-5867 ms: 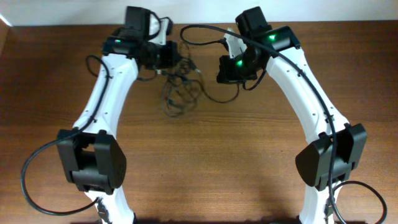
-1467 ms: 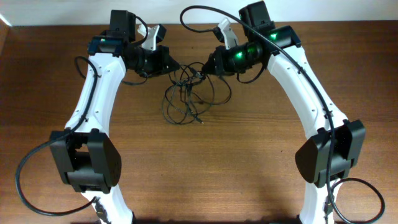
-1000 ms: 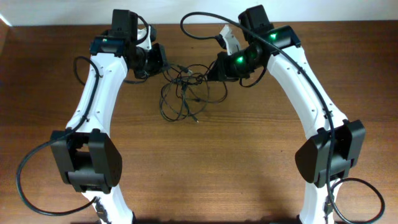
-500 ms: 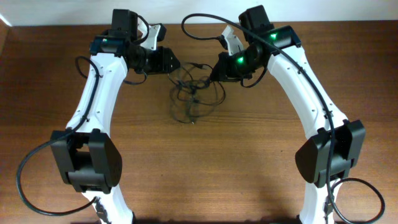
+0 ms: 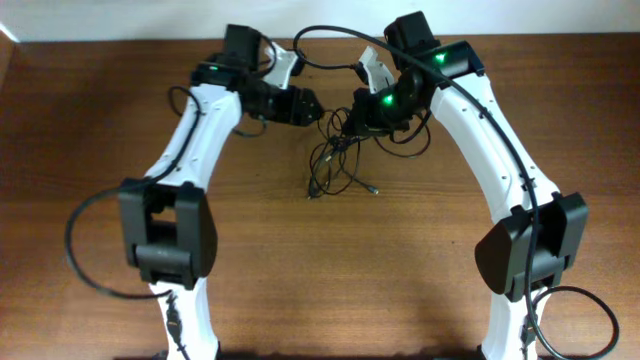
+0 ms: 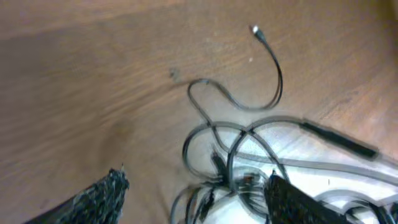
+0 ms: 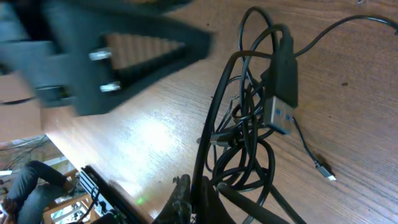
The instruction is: Untangle cables
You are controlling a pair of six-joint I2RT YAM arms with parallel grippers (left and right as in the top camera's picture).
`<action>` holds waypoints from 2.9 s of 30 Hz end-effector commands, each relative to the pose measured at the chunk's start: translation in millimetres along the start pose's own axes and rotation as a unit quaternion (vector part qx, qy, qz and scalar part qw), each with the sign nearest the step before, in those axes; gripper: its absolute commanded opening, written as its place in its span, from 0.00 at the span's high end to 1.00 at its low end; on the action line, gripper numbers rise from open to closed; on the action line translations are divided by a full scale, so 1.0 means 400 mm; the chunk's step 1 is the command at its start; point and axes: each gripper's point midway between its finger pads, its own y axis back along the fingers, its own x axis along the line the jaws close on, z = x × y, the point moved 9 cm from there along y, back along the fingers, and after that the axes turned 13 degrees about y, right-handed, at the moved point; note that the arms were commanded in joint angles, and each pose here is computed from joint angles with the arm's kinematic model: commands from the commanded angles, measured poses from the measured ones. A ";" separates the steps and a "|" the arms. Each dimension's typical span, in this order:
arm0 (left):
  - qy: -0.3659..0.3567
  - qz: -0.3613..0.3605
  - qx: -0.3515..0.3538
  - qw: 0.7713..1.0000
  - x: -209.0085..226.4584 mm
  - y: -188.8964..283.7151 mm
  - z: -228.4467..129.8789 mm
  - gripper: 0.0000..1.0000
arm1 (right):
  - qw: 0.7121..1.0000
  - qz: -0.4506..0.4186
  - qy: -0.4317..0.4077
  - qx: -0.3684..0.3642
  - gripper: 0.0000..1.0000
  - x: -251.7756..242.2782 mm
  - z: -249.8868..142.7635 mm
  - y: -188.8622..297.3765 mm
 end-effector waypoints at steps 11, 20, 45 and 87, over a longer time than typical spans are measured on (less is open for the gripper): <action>-0.036 -0.097 -0.018 0.994 -0.045 -0.109 0.027 0.28 | 1.000 -0.001 0.000 0.001 0.96 0.003 0.000 0.007; -0.066 -0.097 0.015 0.993 -0.040 -0.110 -0.005 0.32 | 1.000 -0.001 0.000 0.001 0.96 0.003 0.000 0.007; 0.009 0.095 -0.022 0.995 -0.027 -0.152 -0.004 0.89 | 0.999 -0.036 -0.003 0.007 0.96 -0.012 -0.005 0.008; -0.159 0.131 0.153 0.967 -0.310 -0.275 -0.287 0.52 | 0.966 -0.204 -0.155 -0.039 0.18 -0.262 -0.172 0.414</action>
